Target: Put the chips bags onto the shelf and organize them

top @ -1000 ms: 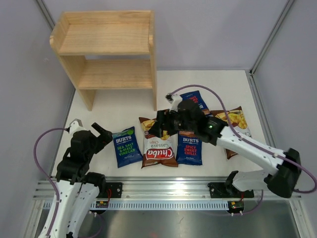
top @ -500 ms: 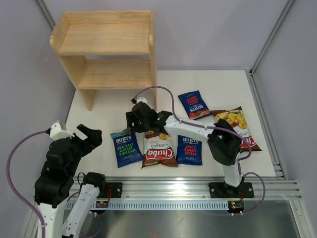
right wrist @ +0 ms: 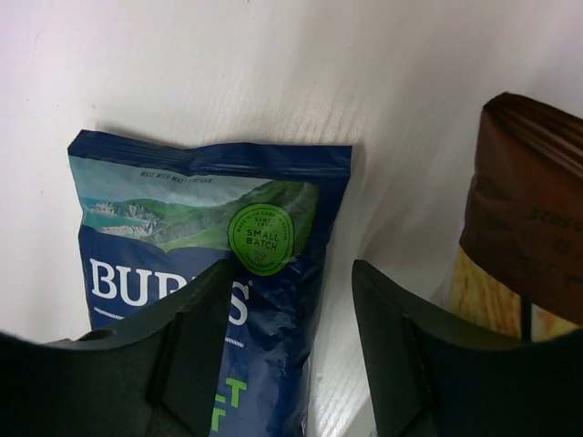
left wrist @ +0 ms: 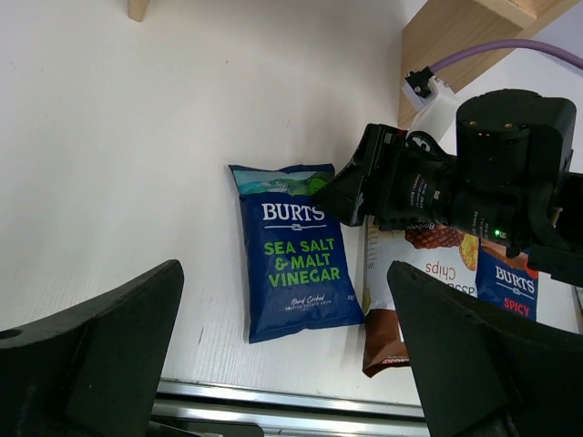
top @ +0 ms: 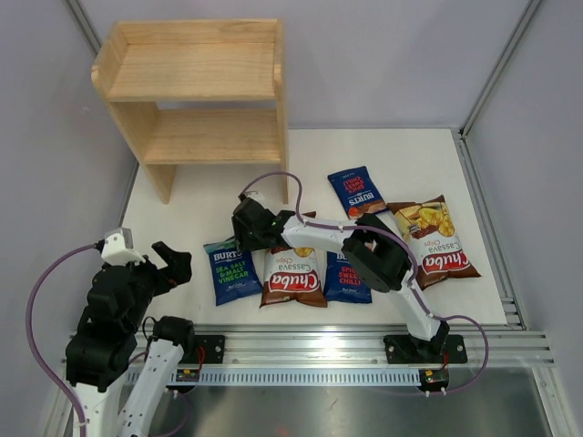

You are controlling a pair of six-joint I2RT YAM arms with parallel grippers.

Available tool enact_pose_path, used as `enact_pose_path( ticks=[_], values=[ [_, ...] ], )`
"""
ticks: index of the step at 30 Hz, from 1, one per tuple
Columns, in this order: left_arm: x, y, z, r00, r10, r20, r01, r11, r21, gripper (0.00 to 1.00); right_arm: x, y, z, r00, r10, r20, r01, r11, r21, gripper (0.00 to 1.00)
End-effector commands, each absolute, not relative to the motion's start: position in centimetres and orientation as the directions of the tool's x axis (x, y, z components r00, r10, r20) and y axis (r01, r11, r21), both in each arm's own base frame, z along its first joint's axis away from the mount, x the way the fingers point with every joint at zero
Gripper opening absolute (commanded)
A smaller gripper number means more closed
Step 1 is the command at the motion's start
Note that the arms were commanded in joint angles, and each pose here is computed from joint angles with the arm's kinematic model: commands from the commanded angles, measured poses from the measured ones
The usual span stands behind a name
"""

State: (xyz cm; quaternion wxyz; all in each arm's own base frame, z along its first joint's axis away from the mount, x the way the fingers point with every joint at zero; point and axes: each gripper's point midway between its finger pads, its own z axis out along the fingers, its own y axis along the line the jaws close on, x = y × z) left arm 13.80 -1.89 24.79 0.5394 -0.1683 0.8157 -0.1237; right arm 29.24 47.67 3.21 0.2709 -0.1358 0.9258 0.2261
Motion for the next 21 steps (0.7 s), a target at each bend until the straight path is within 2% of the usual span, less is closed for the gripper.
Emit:
enact_pose_path(
  ticks=[1, 8, 11, 12, 14, 15, 17, 19, 21],
  values=[
    [14.1, -2.5, 25.3, -0.362, -0.368, -0.857, -0.079, 0.928, -0.365, 0.99, 30.3, 49.1, 4.1, -0.814, -0.063, -0.577, -0.355, 0.840, 0.410, 0.61],
    [14.0, -2.5, 25.3, -0.354, -0.368, -0.860, -0.072, 0.927, -0.367, 0.99, 29.7, 49.1, 3.2, -0.834, -0.016, -0.551, -0.322, 0.825, 0.464, 0.51],
    [13.8, -2.5, 25.5, -0.346, -0.369, -0.862, -0.069, 0.927, -0.369, 0.99, 29.3, 48.8, 2.4, -0.844, 0.010, -0.536, -0.299, 0.821, 0.486, 0.41],
    [13.8, -2.6, 25.4, -0.347, -0.371, -0.862, -0.068, 0.926, -0.371, 0.99, 29.3, 48.9, 2.6, -0.843, 0.024, -0.538, -0.294, 0.816, 0.498, 0.32],
    [13.8, -2.5, 25.4, -0.347, -0.371, -0.861, -0.068, 0.926, -0.371, 0.99, 29.2, 48.6, 2.7, -0.843, 0.039, -0.537, -0.286, 0.812, 0.508, 0.29],
    [13.8, -2.5, 25.4, -0.346, -0.371, -0.862, -0.068, 0.926, -0.371, 0.99, 29.4, 48.8, 3.3, -0.837, 0.058, -0.545, -0.285, 0.803, 0.524, 0.24],
    [13.7, -2.6, 25.4, -0.345, -0.373, -0.862, -0.067, 0.925, -0.374, 0.99, 29.3, 48.9, 4.4, -0.831, 0.071, -0.551, -0.290, 0.790, 0.539, 0.23],
    [13.8, -2.6, 25.5, -0.345, -0.374, -0.861, -0.067, 0.925, -0.375, 0.99, 29.4, 49.1, 5.7, -0.823, 0.081, -0.562, -0.299, 0.779, 0.551, 0.16],
    [13.8, -2.7, 25.4, -0.349, -0.373, -0.859, -0.064, 0.925, -0.376, 0.99, 29.6, 49.1, 6.8, -0.817, 0.094, -0.569, -0.301, 0.772, 0.560, 0.00]
  ],
)
